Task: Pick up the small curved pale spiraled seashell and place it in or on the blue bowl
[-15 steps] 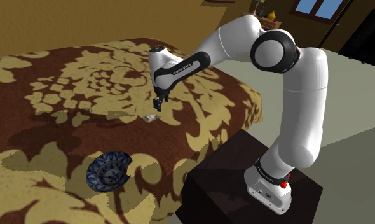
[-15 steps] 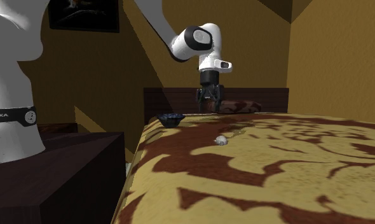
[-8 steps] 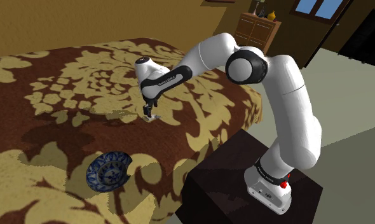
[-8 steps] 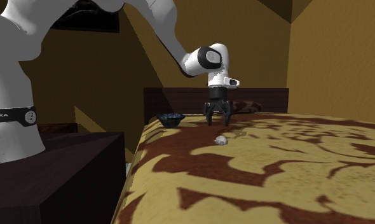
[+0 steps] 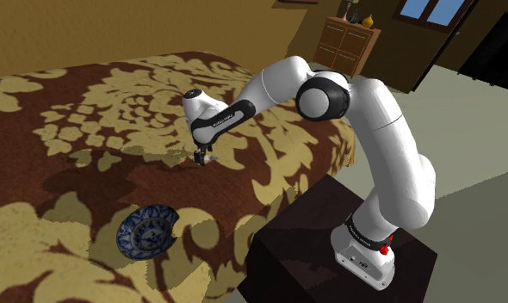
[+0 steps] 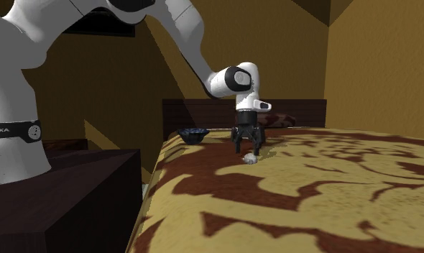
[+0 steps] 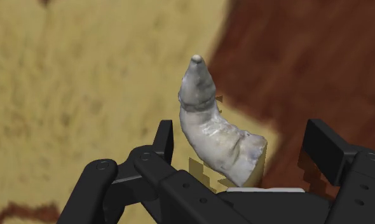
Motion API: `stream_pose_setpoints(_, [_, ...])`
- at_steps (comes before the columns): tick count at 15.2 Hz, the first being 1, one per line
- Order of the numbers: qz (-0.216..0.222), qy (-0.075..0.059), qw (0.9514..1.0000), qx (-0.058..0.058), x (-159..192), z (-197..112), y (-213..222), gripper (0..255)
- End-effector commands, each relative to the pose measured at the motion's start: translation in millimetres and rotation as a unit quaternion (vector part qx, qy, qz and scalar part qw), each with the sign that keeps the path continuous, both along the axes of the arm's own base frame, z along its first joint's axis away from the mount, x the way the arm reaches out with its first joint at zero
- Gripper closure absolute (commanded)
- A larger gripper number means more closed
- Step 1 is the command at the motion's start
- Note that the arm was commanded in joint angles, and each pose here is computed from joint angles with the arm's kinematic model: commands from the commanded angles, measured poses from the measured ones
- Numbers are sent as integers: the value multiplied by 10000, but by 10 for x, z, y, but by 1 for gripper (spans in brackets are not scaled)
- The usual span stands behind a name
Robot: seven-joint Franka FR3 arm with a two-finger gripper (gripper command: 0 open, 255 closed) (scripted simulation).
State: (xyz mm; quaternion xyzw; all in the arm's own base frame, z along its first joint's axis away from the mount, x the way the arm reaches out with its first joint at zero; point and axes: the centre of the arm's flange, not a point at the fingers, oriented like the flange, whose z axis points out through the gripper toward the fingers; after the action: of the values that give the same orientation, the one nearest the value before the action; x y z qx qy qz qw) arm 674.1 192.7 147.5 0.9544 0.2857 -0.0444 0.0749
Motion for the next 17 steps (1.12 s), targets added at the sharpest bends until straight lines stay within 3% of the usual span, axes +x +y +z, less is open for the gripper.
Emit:
stream_pose_setpoints(1, [1, -2, 10000, 1, -3, -31, -17, 0])
stream_pose_setpoints(7, [1, -1, 10000, 1, -2, -31, -17, 0])
stream_pose_setpoints(8, [1, -1, 10000, 1, -2, -31, -17, 255])
stream_pose_setpoints(17, [1, -2, 10000, 1, -3, -31, -17, 255])
